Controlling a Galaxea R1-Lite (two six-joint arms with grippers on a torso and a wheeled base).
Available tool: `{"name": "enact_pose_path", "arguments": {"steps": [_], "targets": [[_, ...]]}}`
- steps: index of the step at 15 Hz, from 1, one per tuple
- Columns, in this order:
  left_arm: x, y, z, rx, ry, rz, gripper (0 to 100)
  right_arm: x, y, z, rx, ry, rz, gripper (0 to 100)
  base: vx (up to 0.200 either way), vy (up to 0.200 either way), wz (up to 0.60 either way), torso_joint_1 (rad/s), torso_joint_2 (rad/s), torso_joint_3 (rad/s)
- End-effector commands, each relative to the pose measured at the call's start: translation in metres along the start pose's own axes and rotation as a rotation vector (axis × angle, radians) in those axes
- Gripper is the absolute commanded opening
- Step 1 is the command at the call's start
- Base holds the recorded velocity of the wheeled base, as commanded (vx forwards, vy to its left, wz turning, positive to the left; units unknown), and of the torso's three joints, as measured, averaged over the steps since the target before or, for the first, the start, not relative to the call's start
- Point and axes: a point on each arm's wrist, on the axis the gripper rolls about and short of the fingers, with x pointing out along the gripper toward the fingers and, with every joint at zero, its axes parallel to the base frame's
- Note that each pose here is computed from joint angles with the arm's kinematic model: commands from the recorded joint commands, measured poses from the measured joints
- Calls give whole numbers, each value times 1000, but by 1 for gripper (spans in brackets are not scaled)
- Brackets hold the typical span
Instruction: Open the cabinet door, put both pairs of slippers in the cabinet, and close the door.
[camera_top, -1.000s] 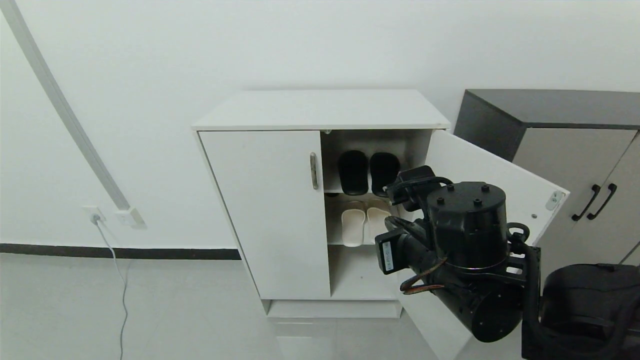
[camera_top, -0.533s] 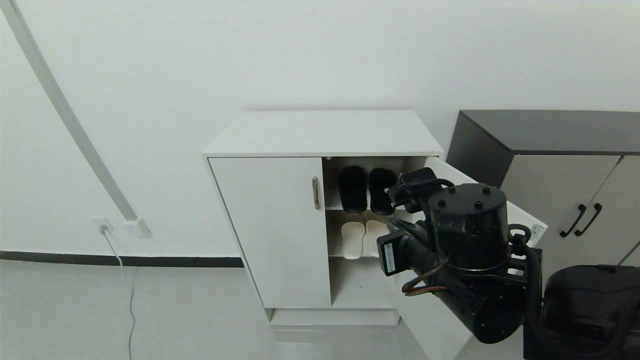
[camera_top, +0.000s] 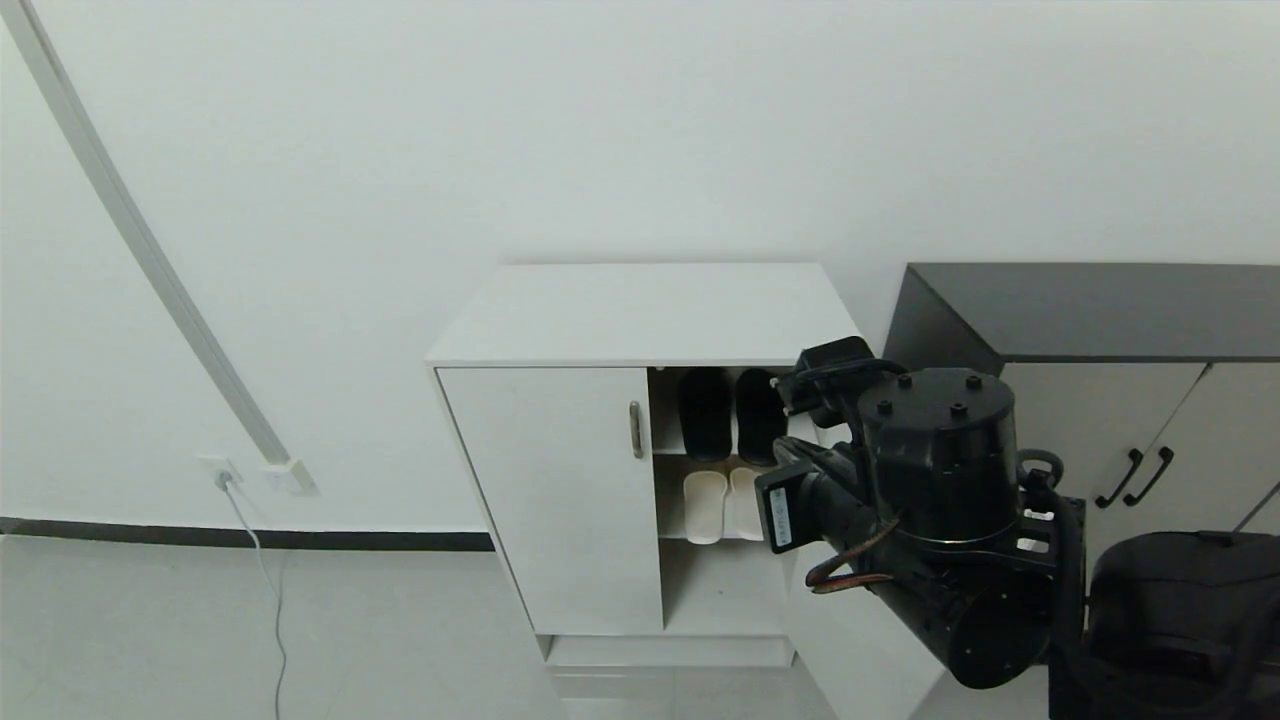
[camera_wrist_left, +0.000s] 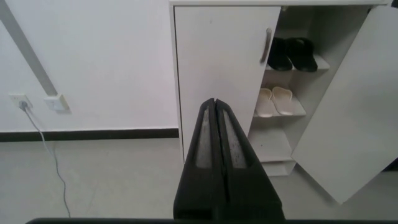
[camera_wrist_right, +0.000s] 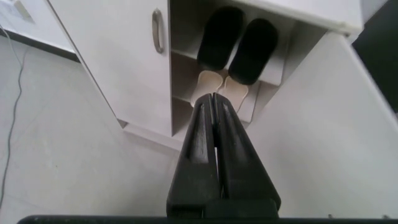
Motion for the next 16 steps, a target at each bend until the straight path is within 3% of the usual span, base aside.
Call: {"name": "enact_pose_path", "arguments": {"steps": [1,8,16], "targets": [[0,0,0,0,1,0,0,-1,0,1,3,-2,0,0,0,0,0,271,-603,-344],[0,0,0,0,1,0,0,2,-1,0,3,-13,-5,0,0,0,0,196,-440,-237],[0,0,0,0,1,0,0,1,-1,-1,-6,-9,-4,0,0,0,0,5,-8,-5]]}}
